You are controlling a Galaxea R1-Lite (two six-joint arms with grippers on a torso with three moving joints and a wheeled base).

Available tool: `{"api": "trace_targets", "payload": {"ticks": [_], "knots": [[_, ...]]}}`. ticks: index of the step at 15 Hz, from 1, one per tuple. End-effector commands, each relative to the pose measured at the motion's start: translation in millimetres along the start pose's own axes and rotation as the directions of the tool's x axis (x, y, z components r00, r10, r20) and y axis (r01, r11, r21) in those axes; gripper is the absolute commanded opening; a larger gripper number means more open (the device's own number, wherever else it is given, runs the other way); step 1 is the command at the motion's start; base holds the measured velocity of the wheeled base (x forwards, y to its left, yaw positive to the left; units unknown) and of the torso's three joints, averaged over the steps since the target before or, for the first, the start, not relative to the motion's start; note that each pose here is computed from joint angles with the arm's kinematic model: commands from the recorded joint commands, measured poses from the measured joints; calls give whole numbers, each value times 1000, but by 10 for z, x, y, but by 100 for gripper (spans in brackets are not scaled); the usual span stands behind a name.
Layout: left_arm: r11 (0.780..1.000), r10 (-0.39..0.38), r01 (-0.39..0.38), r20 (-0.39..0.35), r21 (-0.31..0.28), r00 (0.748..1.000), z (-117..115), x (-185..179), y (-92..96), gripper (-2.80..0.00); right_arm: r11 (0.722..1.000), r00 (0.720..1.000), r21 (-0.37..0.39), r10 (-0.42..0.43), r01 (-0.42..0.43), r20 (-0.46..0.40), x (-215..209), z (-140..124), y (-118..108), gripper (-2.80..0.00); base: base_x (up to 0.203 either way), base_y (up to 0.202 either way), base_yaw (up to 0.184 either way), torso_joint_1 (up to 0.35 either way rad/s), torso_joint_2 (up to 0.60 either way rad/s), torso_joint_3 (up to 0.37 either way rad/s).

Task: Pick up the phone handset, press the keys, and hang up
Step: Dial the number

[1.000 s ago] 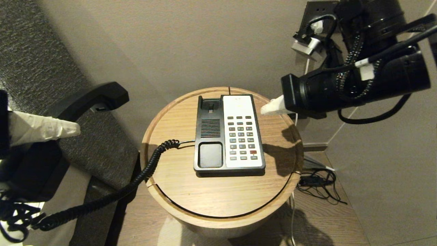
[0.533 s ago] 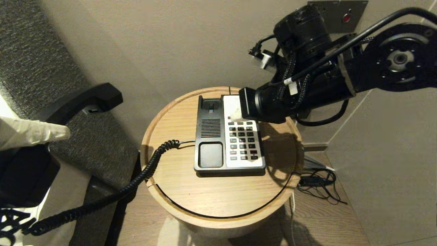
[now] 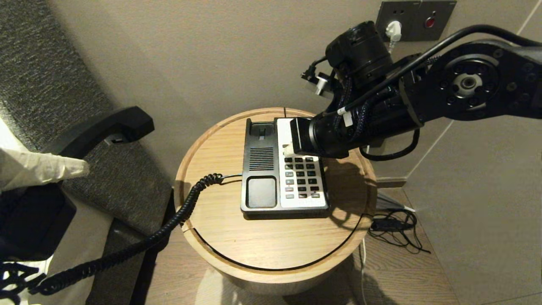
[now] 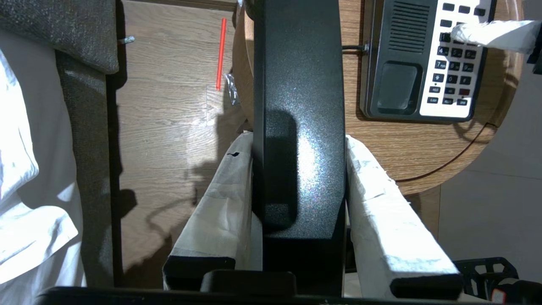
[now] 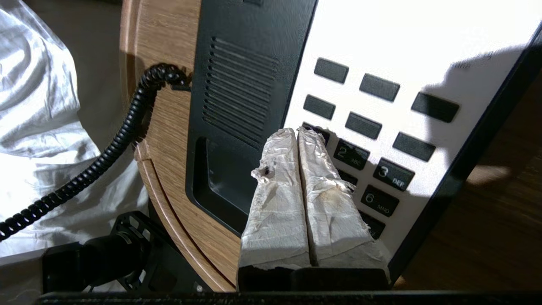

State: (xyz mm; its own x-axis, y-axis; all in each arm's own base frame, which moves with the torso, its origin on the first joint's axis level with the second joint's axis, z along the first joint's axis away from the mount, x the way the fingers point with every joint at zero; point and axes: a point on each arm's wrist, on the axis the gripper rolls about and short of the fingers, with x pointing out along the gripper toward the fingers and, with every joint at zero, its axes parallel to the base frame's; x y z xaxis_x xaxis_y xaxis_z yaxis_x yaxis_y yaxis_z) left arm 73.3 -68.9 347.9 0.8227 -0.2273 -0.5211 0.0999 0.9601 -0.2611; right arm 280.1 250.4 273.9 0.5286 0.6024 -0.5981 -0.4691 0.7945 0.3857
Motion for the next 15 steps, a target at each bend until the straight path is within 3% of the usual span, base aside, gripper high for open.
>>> {"api": "trace_targets", "payload": {"ticks": [1, 15], "knots": [[1000, 8, -8, -6, 1, 1000, -6, 14, -3, -280, 1000, 1000, 3, -10, 10, -11, -3, -15, -5, -280, 0, 0, 0, 0, 0, 0], [1000, 7, -7, -14, 5, 1000, -13, 30, -13, -280, 999, 998, 8, -46, 47, -29, 111, -41, -65, -280, 0, 0, 0, 0, 0, 0]]}}
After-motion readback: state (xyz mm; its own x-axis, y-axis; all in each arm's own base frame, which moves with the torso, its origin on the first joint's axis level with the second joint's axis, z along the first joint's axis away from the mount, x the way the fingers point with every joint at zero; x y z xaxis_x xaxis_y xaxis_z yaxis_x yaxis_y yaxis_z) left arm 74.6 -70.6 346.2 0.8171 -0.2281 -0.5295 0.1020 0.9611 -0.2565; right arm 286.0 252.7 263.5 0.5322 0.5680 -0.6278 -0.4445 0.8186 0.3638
